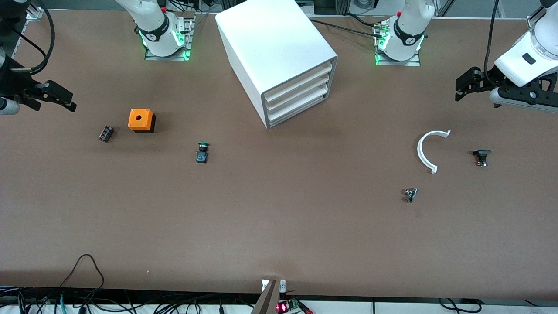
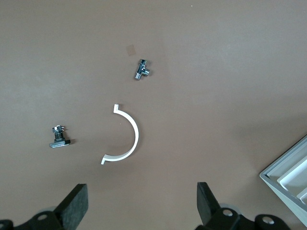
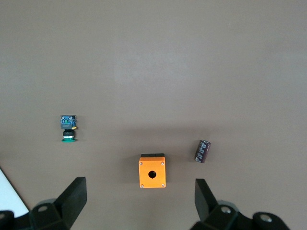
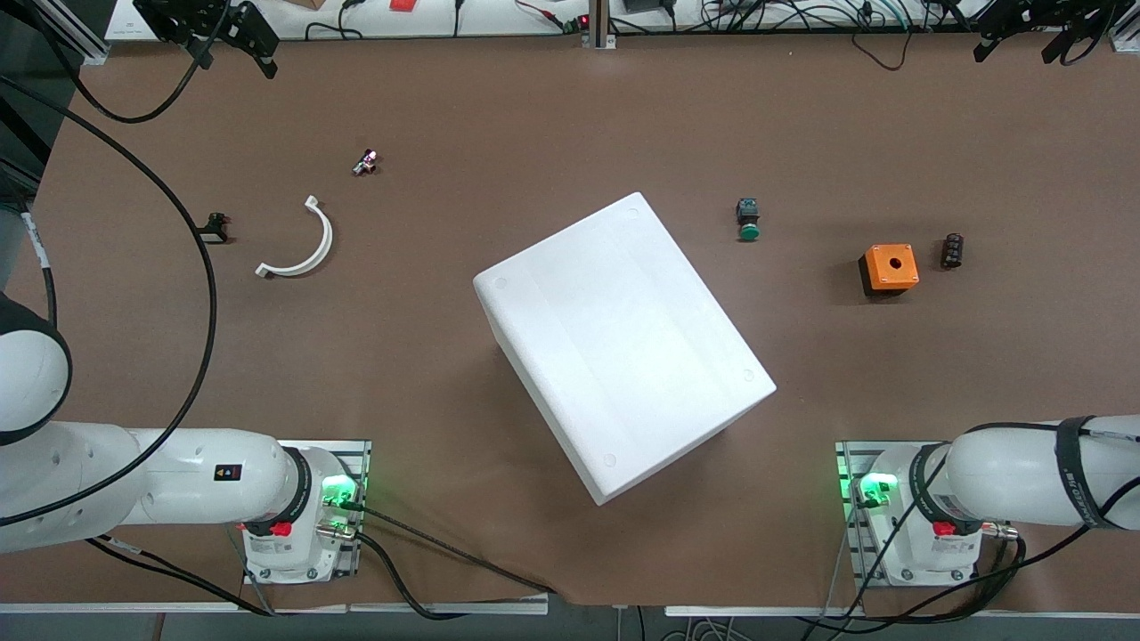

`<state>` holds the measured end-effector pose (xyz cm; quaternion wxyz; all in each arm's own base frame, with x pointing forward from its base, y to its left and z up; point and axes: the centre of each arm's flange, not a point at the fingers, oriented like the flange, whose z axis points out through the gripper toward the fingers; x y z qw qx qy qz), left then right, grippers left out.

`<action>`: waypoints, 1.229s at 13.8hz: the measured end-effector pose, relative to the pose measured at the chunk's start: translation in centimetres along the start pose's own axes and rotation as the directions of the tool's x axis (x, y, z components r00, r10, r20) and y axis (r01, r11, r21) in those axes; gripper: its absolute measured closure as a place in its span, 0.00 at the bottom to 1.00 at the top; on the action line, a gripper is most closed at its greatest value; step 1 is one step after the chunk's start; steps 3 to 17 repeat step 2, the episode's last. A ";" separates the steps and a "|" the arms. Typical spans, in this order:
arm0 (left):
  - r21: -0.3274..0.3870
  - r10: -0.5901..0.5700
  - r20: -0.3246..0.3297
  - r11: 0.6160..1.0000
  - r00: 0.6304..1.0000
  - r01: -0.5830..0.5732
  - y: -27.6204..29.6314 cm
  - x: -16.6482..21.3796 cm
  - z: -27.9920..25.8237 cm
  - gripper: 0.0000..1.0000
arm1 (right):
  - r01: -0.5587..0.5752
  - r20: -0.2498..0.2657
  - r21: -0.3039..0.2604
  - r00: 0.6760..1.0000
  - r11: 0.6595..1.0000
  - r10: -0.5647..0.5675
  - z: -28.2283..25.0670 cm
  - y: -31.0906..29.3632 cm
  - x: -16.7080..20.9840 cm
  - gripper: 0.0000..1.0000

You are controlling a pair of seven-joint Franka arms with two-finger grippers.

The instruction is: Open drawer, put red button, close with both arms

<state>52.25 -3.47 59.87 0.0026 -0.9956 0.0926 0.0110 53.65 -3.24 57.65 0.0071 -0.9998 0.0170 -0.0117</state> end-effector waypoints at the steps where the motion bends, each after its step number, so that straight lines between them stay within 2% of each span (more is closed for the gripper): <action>1: 0.000 0.000 0.001 1.000 1.000 0.000 0.0 0.0 0.0 0.00 | 0.000 -0.001 0.000 1.000 1.000 0.000 0.0 0.0 0.0 0.00; 17: 0.000 0.000 0.002 1.000 1.000 0.000 0.0 0.0 0.1 0.00 | 0.000 -0.003 0.000 1.000 1.000 0.000 -0.1 0.0 0.0 0.00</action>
